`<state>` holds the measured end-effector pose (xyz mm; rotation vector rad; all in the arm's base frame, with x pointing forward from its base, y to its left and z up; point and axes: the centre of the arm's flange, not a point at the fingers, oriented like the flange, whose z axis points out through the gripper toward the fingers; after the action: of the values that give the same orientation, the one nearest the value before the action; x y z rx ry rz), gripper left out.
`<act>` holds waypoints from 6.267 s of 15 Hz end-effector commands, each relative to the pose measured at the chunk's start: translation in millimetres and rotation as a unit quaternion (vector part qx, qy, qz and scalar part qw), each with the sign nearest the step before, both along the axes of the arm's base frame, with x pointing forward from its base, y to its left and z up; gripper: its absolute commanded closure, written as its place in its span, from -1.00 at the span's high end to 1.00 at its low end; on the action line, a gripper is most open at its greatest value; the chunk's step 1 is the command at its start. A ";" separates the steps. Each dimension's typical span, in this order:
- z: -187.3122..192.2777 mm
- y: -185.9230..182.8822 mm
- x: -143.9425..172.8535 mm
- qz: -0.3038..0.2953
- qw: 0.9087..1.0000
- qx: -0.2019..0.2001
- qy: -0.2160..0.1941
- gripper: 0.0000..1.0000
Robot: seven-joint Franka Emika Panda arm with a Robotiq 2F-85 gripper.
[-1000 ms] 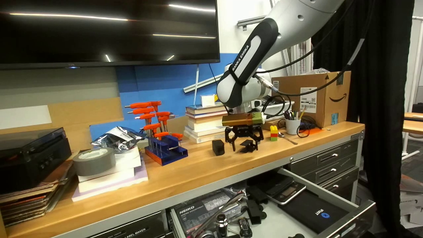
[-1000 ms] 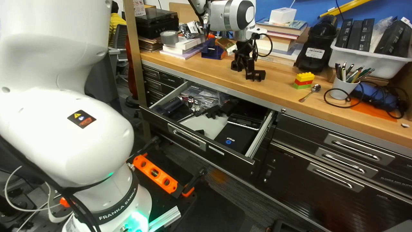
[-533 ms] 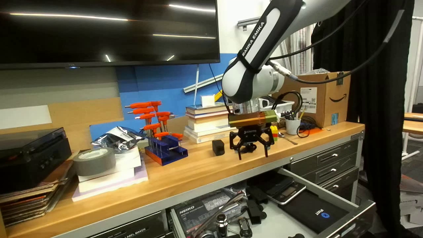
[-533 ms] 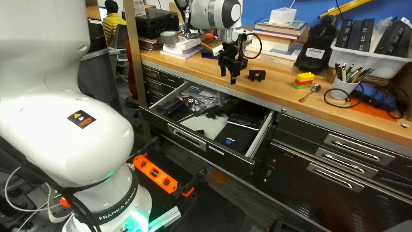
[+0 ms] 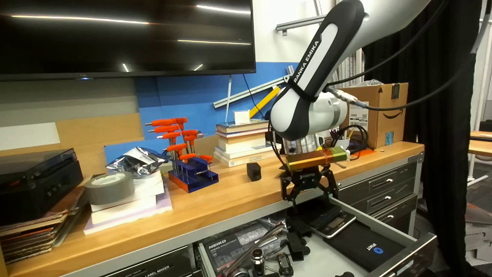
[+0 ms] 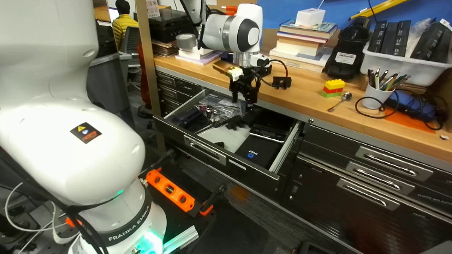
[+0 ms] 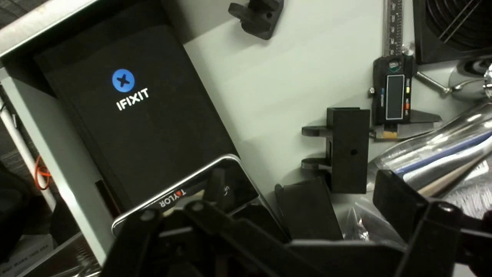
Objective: Open the middle topmost drawer and take out two black objects
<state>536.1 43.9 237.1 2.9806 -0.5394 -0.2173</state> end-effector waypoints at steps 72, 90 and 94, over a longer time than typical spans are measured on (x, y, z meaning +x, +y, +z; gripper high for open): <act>-114.9 -21.5 54.3 0.122 0.985 0.106 -0.057 1.00; -120.0 10.2 38.3 0.150 0.987 0.052 -0.015 1.00; -123.4 34.4 22.3 0.184 0.981 0.068 -0.001 1.00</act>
<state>571.5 54.3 115.9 3.1353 -0.0394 -0.1877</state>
